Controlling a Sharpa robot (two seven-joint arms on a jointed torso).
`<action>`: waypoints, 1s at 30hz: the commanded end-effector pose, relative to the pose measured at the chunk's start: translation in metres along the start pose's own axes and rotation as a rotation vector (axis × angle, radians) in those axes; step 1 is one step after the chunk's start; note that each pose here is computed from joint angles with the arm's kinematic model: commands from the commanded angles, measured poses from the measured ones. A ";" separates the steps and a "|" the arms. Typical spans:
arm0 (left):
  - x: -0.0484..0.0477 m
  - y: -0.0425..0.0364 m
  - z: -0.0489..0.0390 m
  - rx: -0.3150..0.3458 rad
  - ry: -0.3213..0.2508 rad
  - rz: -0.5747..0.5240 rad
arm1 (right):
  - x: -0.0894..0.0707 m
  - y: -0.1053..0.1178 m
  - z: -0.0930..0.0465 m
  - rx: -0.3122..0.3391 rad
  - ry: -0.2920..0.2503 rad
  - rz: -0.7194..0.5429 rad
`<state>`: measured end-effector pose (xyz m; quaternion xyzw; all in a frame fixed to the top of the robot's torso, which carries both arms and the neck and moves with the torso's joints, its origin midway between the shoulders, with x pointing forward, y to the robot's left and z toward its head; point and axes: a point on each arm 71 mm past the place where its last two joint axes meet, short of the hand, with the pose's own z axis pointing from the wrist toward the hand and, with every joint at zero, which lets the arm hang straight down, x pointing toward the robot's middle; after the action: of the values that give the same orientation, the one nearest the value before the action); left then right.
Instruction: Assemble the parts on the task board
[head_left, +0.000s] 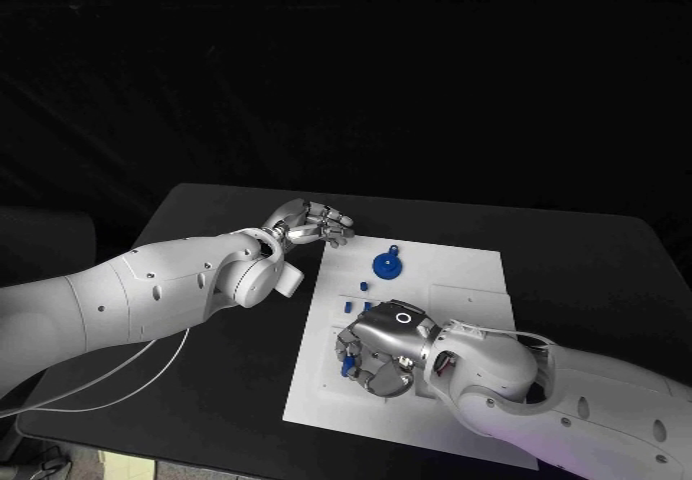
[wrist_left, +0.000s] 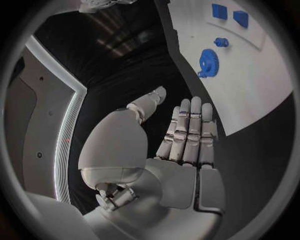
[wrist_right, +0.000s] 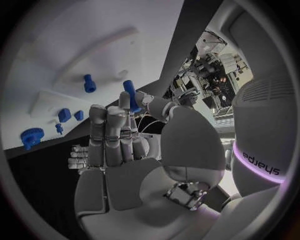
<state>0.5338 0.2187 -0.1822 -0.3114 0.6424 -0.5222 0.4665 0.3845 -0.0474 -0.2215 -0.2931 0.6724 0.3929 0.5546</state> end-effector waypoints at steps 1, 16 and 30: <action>-0.0011 -0.0009 -0.0004 0.013 -0.001 0.005 | 0.003 -0.002 -0.003 -0.001 0.036 -0.017; -0.0025 -0.0001 -0.0009 0.007 0.000 0.005 | 0.005 -0.006 -0.007 0.017 0.056 -0.035; -0.0015 -0.0002 -0.0003 0.006 0.004 0.004 | 0.009 -0.005 -0.006 0.019 0.094 -0.043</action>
<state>0.5343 0.2220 -0.1824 -0.3126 0.6427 -0.5193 0.4686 0.3843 -0.0536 -0.2250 -0.3063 0.6818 0.3775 0.5467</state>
